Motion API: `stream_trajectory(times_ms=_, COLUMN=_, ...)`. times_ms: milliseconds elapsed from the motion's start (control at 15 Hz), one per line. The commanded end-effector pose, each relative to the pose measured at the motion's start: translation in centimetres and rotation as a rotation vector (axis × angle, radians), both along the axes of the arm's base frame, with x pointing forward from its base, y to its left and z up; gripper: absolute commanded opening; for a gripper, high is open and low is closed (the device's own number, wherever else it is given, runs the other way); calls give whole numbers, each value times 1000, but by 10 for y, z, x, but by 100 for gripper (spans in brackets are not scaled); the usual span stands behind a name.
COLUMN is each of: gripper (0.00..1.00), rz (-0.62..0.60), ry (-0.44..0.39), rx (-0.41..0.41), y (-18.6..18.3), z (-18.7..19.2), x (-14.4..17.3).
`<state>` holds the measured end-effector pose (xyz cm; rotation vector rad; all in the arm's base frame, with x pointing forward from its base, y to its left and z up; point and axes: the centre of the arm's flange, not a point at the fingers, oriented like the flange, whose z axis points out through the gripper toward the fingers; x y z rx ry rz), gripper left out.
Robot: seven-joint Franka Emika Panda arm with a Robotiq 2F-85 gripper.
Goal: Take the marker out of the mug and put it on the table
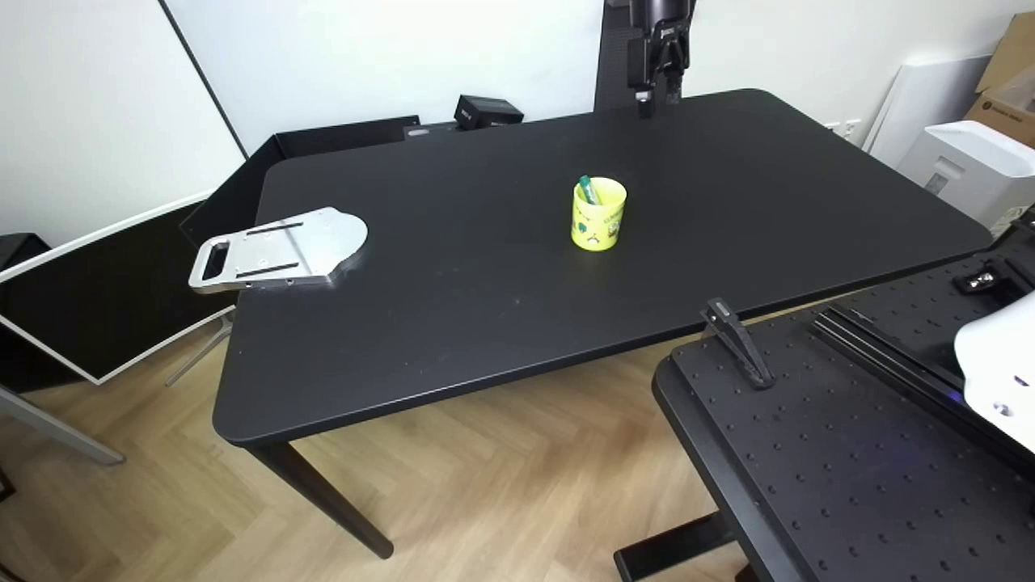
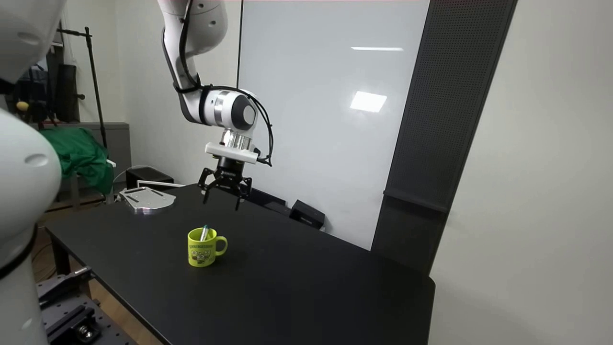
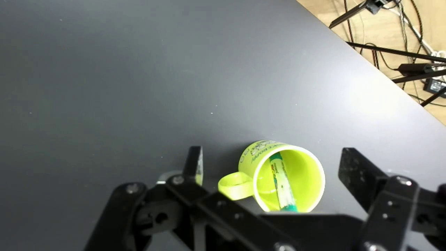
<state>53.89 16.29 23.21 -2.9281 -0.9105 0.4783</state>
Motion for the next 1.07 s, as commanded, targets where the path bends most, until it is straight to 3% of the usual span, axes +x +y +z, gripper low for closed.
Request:
stream_trajectory(times_ms=0, gripper=100, rz=24, ry=27, rx=-22, y=36, z=-16, x=16)
stream_trajectory(times_ms=267, gripper=100, rz=61, ry=33, rx=-2, y=59, z=-41, x=12)
stream_trajectory(times_ms=333, gripper=100, rz=72, ry=36, rx=13, y=49, z=-34, x=1)
stream_trajectory(times_ms=800, gripper=100, rz=79, ry=44, rx=17, y=56, z=-44, x=3)
stream_trajectory(times_ms=1000, gripper=100, rz=27, ry=48, rx=21, y=54, z=-48, x=25)
